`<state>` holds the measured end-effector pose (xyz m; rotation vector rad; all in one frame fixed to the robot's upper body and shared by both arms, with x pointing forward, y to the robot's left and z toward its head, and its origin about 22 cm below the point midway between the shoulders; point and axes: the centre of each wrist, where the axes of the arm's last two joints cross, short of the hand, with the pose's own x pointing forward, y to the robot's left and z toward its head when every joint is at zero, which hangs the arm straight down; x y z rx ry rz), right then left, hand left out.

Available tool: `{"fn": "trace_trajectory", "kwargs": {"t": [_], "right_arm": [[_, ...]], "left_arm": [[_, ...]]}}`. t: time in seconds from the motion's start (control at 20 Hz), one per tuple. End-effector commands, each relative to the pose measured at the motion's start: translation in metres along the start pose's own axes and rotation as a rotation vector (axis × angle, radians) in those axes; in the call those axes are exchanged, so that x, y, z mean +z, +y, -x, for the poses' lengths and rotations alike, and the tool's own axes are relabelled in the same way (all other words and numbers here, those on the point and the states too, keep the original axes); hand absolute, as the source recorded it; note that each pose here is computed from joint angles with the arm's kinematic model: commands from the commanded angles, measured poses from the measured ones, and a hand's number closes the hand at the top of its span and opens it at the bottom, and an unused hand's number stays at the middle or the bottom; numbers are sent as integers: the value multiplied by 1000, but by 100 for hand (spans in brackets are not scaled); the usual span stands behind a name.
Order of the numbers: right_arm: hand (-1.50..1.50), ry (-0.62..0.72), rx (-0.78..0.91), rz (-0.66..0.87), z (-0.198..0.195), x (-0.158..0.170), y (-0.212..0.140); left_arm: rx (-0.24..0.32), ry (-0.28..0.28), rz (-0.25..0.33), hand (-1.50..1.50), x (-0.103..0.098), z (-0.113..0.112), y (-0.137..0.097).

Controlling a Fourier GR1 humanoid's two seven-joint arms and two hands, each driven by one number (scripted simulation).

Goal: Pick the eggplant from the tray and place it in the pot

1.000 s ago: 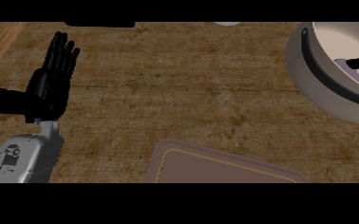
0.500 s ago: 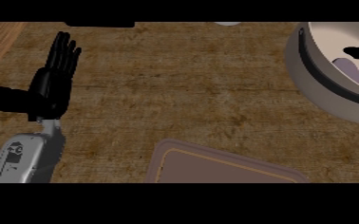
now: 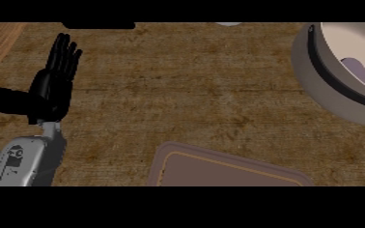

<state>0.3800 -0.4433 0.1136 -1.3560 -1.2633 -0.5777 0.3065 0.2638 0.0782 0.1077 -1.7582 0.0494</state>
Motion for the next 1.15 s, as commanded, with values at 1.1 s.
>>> {"fn": "trace_trajectory", "kwargs": {"t": [1.1], "right_arm": [[-150, -34, -137, 171, 139, -13, -191]], "left_arm": [[-3, 10, -1, 0, 17, 0, 8]]}}
